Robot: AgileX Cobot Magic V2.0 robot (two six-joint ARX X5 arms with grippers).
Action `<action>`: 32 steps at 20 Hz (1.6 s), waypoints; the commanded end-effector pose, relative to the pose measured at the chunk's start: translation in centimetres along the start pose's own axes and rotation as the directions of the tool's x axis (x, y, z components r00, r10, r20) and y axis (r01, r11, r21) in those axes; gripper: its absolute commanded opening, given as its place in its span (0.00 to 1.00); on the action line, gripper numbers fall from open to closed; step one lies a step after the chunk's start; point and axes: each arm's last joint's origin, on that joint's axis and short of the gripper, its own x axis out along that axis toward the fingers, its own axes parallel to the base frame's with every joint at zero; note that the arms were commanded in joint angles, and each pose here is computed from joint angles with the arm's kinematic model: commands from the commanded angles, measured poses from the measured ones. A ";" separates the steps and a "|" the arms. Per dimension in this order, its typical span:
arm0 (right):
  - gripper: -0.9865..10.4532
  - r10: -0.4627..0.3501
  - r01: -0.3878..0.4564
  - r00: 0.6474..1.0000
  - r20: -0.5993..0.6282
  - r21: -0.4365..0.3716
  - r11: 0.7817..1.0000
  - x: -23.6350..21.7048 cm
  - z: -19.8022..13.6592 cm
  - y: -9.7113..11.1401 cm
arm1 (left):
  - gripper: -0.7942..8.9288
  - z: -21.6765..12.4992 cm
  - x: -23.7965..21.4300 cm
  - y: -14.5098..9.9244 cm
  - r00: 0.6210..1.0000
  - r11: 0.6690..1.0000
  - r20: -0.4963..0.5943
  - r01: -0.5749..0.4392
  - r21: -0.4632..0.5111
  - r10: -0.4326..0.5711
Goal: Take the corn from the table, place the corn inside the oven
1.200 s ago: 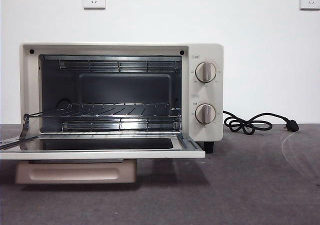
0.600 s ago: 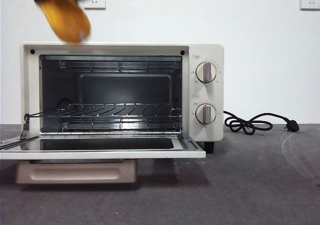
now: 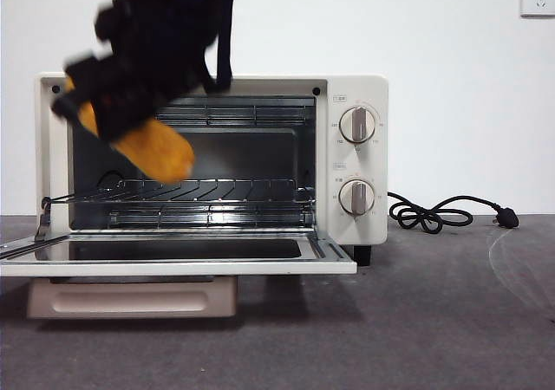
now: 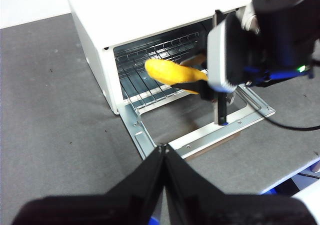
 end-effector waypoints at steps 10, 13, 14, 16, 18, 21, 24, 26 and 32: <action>0.10 -0.149 0.144 0.981 -0.128 -0.049 0.988 3.3 -3.2 -1.6 | 0.08 -0.1 0.1 0.1 1.000 1.000 0.000 -0.026 -0.006 0.026; 0.10 -0.206 0.199 0.970 -0.134 -0.057 0.978 3.3 -3.2 -2.2 | 0.08 -0.1 0.1 0.1 1.000 1.000 -0.001 -0.030 -0.006 0.030; 0.10 -0.210 0.204 0.969 -0.128 -0.060 0.977 3.3 -3.1 -2.3 | 0.08 -0.1 0.1 0.1 1.000 1.000 -0.001 -0.030 -0.006 0.030; 0.10 -0.211 0.205 0.969 -0.125 -0.060 0.977 3.3 -3.1 -2.3 | 0.08 -0.1 0.1 0.1 1.000 1.000 -0.002 -0.029 -0.006 0.029; 0.10 -0.210 0.203 0.969 -0.127 -0.061 0.977 3.3 -3.1 -2.3 | 0.08 -0.1 0.2 0.1 1.000 1.000 -0.004 -0.027 -0.006 0.027; 0.10 -0.206 0.199 0.971 -0.125 -0.060 0.978 3.4 -3.1 -2.3 | 0.08 -0.1 0.2 0.1 1.000 1.000 -0.005 -0.028 -0.006 0.028; 0.25 -0.200 0.194 0.972 -0.120 -0.053 0.979 3.4 -3.1 -2.2 | 0.08 -0.1 0.2 0.1 1.000 1.000 -0.005 -0.027 -0.006 0.027; 0.26 -0.200 0.195 0.972 -0.121 -0.052 0.979 3.4 -3.1 -2.2 | 0.08 -0.1 0.2 0.1 1.000 1.000 -0.005 -0.027 -0.008 0.027; 0.34 -0.201 0.199 0.972 -0.121 -0.028 0.980 3.4 -3.1 -2.2 | 0.08 -0.1 0.2 0.1 1.000 1.000 -0.006 -0.027 -0.008 0.027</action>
